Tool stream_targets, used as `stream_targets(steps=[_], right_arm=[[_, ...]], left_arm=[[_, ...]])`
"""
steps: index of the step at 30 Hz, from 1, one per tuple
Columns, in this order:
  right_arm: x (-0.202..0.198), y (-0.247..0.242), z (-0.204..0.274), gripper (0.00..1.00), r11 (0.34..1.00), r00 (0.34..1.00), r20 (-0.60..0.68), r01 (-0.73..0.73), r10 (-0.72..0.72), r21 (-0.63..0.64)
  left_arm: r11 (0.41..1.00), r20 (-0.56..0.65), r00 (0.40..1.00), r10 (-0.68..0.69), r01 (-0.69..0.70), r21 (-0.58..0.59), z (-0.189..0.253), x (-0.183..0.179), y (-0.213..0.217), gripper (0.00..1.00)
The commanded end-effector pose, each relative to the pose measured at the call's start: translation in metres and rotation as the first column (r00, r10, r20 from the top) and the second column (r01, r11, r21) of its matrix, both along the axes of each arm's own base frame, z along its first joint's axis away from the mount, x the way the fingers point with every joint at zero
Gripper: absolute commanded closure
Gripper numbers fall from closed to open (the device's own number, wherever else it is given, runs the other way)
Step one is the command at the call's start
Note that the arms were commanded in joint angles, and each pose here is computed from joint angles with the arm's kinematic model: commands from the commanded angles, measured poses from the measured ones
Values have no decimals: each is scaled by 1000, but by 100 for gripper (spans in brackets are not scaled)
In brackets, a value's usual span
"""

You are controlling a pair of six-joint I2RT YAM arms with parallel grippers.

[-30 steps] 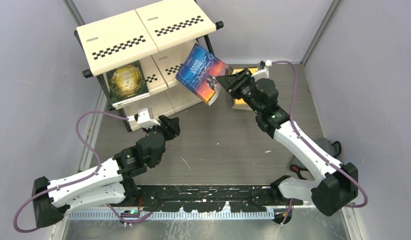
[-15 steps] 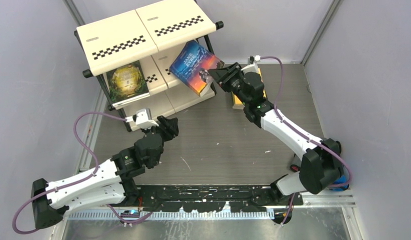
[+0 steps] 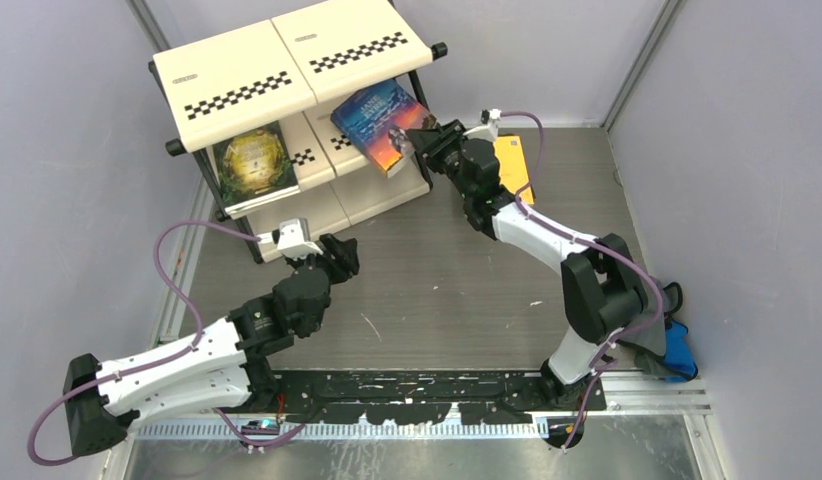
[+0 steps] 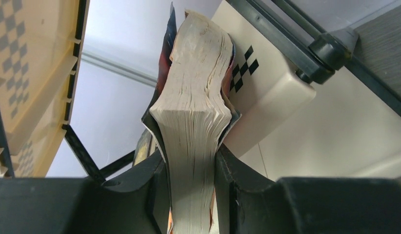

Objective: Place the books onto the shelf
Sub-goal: Place the book on the shelf.

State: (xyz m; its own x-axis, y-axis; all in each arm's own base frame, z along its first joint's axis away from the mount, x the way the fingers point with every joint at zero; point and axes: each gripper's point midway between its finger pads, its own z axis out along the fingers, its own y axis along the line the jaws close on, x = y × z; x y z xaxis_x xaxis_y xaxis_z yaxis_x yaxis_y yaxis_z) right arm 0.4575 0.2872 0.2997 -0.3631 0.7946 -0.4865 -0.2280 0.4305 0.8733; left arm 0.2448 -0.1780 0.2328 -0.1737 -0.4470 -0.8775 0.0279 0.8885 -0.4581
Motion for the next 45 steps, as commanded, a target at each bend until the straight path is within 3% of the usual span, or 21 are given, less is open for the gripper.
stream_targets(steps=[1,23,35,38,42,45], right_arm=[[-2,-5,117,99,982,945,314,31,-90,188],[25,21,94,99,943,917,260,249,-303,221],[39,7,82,98,904,886,207,374,-414,207],[42,7,79,85,902,884,200,388,-423,191],[45,11,73,53,908,891,193,382,-411,173],[45,13,69,42,913,897,190,373,-400,162]], left_arm=[[999,40,999,22,-20,-38,15,1,4,45],[999,36,999,29,-27,-33,14,-4,14,45],[999,45,998,40,-39,-22,18,-5,21,44],[999,46,998,44,-43,-20,17,-6,23,44],[999,47,998,47,-46,-19,18,-6,25,43],[999,50,998,47,-46,-19,19,-6,25,43]])
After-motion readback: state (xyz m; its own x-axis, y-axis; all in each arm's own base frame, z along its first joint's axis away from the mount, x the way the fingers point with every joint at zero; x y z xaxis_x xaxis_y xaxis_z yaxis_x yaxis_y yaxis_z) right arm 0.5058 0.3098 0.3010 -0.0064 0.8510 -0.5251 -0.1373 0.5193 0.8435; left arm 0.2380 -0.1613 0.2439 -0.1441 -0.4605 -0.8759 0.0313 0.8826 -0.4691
